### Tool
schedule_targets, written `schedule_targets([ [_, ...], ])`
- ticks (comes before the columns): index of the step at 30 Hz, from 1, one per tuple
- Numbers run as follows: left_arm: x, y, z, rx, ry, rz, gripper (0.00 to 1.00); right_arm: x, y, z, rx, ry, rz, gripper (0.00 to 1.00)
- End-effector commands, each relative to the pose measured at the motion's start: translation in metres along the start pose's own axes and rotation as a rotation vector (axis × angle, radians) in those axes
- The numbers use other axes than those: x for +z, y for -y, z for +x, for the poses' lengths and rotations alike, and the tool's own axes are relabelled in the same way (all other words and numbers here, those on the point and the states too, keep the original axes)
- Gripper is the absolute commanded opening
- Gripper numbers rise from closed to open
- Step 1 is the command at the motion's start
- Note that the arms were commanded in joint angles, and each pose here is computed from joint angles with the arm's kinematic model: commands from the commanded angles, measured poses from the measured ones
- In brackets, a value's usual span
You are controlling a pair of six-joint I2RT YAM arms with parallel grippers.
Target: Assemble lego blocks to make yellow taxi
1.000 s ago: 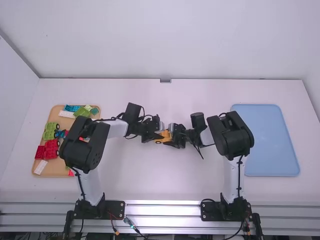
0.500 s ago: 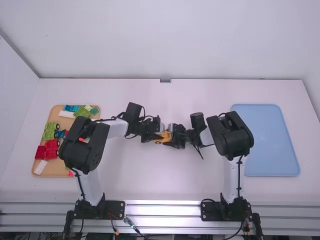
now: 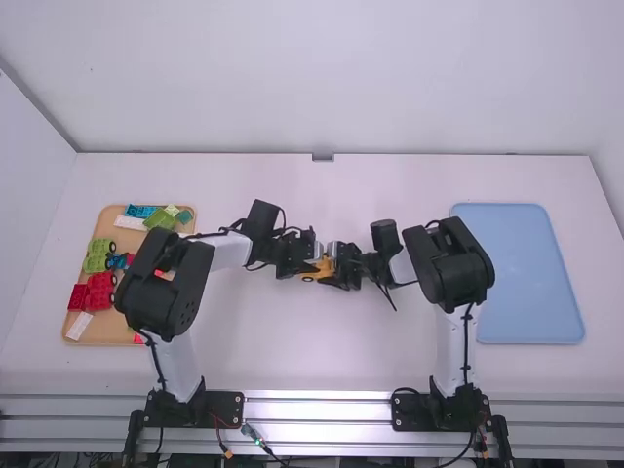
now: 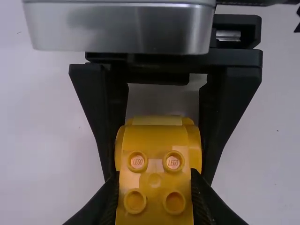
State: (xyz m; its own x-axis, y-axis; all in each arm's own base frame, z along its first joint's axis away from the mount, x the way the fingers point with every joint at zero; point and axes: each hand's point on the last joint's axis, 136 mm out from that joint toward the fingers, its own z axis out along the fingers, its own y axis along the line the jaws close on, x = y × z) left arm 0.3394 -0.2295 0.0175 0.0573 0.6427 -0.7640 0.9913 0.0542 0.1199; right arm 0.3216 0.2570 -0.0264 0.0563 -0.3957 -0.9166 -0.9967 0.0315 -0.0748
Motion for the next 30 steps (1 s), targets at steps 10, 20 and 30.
schedule_targets([
  [10, 0.020, 0.040, 0.073, -0.173, -0.311, 0.040, 0.02, 0.011, -0.011, 0.007, 0.020, -0.025, -0.026, 0.56],
  [20, 0.014, 0.042, 0.081, -0.192, -0.378, 0.055, 0.02, 0.011, -0.011, 0.008, 0.020, -0.027, -0.025, 0.56],
  [30, 0.004, 0.031, 0.103, -0.231, -0.512, -0.033, 0.01, 0.011, -0.011, 0.007, 0.020, -0.027, -0.025, 0.56],
])
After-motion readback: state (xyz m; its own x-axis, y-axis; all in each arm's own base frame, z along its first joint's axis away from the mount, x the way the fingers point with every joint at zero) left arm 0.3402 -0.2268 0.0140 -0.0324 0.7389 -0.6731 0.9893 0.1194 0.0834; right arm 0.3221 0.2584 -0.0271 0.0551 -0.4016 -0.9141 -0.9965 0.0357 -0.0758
